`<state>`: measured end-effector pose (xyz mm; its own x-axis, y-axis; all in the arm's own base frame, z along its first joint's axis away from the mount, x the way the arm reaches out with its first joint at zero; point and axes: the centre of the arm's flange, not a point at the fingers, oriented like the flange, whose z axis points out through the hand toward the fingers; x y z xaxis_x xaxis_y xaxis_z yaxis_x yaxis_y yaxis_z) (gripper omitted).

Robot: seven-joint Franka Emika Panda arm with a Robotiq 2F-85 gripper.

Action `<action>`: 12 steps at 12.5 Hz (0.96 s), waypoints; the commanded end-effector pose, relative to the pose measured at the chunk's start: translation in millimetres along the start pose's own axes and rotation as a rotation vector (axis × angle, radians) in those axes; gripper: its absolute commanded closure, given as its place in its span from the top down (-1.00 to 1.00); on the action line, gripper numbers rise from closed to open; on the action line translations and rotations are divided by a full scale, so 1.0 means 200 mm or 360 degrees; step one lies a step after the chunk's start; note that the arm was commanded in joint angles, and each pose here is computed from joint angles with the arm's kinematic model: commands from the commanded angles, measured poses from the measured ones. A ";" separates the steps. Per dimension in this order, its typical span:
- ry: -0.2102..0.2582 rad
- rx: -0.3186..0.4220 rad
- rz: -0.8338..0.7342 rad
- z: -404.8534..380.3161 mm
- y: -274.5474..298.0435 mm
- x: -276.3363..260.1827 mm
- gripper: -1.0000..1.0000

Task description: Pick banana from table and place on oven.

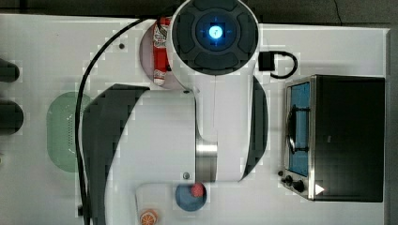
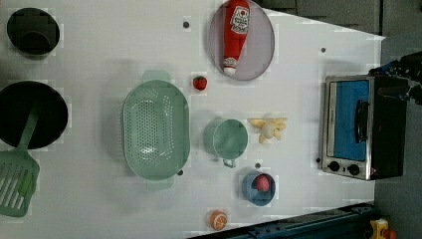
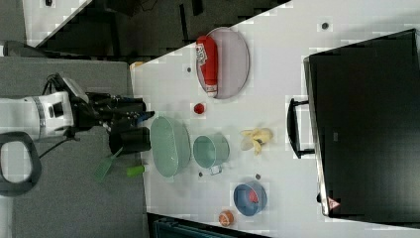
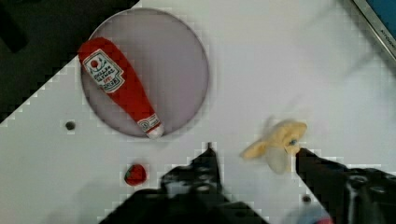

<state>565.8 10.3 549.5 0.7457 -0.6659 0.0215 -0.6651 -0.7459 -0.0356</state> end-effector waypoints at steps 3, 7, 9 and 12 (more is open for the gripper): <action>-0.0008 -0.0071 0.0302 -0.27 0.63 -0.50 1.00; -0.0013 -0.0076 0.0301 -0.19 0.60 -0.46 1.00; -0.0004 -0.0068 0.0299 -0.07 0.55 -0.41 1.00; -0.0013 -0.0076 0.0295 0.23 0.48 -0.32 1.00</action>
<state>460.9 -16.3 536.7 0.6390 -0.7650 0.0801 -0.7647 -0.6431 -0.0409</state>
